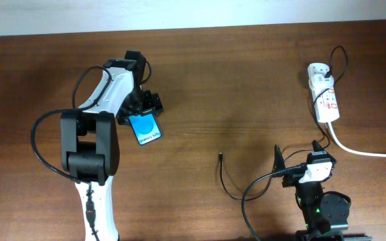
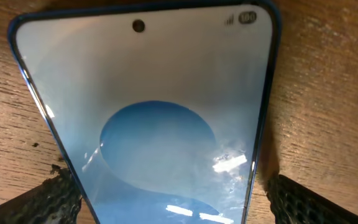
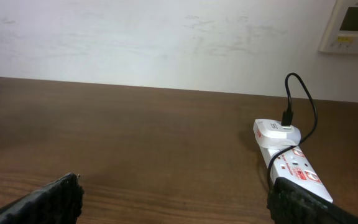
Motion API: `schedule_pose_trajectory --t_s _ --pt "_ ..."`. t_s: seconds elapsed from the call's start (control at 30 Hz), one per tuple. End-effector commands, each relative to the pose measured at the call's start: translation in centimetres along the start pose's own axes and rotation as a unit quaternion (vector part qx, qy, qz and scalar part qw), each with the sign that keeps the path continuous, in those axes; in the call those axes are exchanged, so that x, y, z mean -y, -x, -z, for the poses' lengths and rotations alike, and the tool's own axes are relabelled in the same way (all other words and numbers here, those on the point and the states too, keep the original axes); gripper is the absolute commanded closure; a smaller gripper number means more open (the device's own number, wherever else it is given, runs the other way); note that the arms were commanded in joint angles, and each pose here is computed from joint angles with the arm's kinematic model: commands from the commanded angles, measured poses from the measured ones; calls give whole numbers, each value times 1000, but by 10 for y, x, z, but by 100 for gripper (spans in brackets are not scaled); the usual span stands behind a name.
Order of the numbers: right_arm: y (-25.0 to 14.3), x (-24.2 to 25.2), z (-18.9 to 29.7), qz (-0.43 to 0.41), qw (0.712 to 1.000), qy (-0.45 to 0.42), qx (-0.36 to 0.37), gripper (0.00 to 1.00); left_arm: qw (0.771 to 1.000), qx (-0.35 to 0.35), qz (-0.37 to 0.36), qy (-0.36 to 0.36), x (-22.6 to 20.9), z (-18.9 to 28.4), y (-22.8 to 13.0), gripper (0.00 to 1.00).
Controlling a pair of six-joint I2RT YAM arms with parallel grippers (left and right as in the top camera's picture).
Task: Plug charger to phone and switch on socket
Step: 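Grasp the phone's top edge with the left gripper and lift, then tilt the held phone upright, bottom edge toward the right arm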
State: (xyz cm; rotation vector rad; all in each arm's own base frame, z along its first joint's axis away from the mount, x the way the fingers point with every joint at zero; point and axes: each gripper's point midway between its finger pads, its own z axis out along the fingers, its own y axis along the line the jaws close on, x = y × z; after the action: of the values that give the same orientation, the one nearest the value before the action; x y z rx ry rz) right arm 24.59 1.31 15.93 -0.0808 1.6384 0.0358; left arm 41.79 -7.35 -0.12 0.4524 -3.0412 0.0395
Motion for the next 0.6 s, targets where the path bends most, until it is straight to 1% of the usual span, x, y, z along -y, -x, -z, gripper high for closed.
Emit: schedule_pose_trajectory --t_s 0.0,0.2,0.23,0.27,0.3,0.43,0.47,0.5,0.57 --pt "-3 1 0 -1 1000 -4 -3 2 997 -71 -6 9 -5 -36 -25 1" --pt "-3 1 0 -1 1000 -4 -3 1 996 -84 23 18 -9 -36 -32 1" --pt "-3 1 0 -1 1000 -4 -3 1 996 -84 35 19 -9 -37 -32 0" --pt "-3 1 0 -1 1000 -4 -3 2 995 -78 57 18 -8 -39 -29 2" --pt "-3 1 0 -1 1000 -4 -3 2 995 -71 64 15 -6 -41 -26 2" --pt "-3 1 0 -1 1000 -4 -3 2 996 -53 64 9 -6 -52 -20 2" --pt "-3 1 0 -1 1000 -4 -3 1 997 -51 63 20 -10 -54 -20 2" --pt "-3 1 0 -1 1000 -4 -4 2 996 -41 62 38 -16 -54 -18 0" --pt "-3 1 0 -1 1000 -4 -4 2 996 -38 62 45 -19 -54 -17 0"
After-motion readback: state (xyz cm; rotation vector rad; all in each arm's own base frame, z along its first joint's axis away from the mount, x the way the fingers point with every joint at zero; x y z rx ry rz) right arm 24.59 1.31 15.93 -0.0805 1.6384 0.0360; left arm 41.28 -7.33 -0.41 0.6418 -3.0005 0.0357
